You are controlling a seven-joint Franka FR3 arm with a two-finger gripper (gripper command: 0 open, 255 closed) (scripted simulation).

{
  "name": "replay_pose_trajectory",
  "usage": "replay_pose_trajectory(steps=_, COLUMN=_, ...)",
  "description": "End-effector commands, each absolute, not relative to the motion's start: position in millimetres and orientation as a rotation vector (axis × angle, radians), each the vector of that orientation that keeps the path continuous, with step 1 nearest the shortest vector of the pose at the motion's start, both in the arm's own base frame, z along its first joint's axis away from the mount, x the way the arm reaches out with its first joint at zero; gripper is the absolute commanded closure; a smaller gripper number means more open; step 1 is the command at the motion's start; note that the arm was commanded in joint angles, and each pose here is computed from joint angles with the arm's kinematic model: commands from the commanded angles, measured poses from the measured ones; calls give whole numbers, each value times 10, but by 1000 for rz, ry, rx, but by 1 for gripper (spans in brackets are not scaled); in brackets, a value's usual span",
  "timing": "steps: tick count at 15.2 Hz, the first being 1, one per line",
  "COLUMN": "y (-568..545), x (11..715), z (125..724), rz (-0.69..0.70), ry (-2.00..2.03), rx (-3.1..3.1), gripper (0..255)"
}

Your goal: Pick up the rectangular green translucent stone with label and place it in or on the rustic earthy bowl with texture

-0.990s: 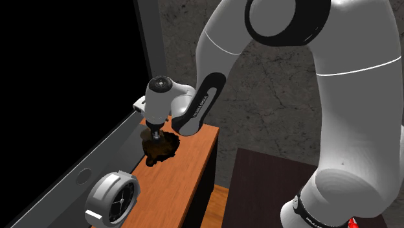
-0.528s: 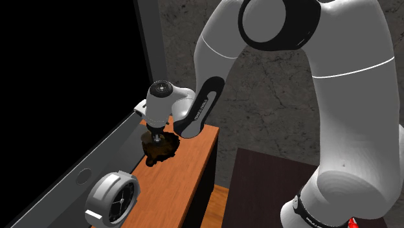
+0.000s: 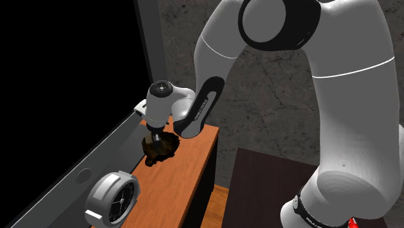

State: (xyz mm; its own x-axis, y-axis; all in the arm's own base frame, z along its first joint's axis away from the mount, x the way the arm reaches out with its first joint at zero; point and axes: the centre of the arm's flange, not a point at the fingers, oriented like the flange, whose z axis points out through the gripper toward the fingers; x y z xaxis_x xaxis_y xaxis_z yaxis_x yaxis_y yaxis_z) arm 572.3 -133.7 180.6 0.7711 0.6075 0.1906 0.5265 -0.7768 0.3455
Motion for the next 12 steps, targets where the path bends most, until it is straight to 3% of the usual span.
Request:
replay_pose_trajectory(steps=1, y=-1337, x=5723, z=1805, rz=426, ry=881, rx=2694, gripper=0)
replay_pose_trajectory(steps=5, y=-1254, x=5544, z=2264, rz=426, ry=881, rx=2694, gripper=0)
replay_pose_trajectory(steps=12, y=-1254, x=5544, z=2264, rz=426, ry=881, rx=2694, gripper=0)
